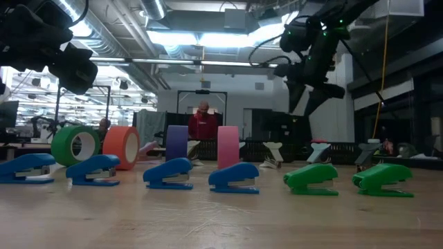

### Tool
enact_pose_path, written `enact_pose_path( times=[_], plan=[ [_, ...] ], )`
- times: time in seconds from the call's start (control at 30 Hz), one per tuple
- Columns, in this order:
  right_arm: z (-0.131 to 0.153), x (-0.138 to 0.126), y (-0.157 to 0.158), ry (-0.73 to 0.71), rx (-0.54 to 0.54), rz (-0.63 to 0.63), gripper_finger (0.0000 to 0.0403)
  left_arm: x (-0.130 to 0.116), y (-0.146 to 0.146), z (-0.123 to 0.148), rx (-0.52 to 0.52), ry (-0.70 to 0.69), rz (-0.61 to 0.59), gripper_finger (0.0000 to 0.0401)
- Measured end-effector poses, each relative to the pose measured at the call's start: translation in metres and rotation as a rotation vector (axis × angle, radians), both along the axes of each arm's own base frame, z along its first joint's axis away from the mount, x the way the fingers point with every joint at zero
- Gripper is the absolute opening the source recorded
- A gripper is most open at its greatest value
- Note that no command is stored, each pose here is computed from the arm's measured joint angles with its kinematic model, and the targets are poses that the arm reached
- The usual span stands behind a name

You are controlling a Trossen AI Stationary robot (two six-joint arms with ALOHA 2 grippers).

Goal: Pick and place Stapler, Stapler remover, tape
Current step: Put the pink tape into the right black bin

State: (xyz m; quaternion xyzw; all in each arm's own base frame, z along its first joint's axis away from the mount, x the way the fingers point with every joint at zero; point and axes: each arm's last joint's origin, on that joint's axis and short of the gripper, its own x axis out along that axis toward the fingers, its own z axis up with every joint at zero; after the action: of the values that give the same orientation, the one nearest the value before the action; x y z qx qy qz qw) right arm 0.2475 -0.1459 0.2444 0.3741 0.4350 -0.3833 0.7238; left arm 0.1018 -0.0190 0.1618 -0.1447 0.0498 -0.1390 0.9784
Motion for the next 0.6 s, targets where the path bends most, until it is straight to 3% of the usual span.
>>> enact_pose_path(
  times=[0.2, 0.6],
  plan=[
    [0.003, 0.019, 0.023, -0.103, 0.050, 0.045, 0.0225, 0.000, 0.000, 0.000, 0.000, 0.000, 0.000, 0.0150],
    [0.008, 0.046, 0.076, -0.170, -0.060, 0.159, 0.0225, 0.000, 0.000, 0.000, 0.000, 0.000, 0.000, 0.0150]
  ],
)
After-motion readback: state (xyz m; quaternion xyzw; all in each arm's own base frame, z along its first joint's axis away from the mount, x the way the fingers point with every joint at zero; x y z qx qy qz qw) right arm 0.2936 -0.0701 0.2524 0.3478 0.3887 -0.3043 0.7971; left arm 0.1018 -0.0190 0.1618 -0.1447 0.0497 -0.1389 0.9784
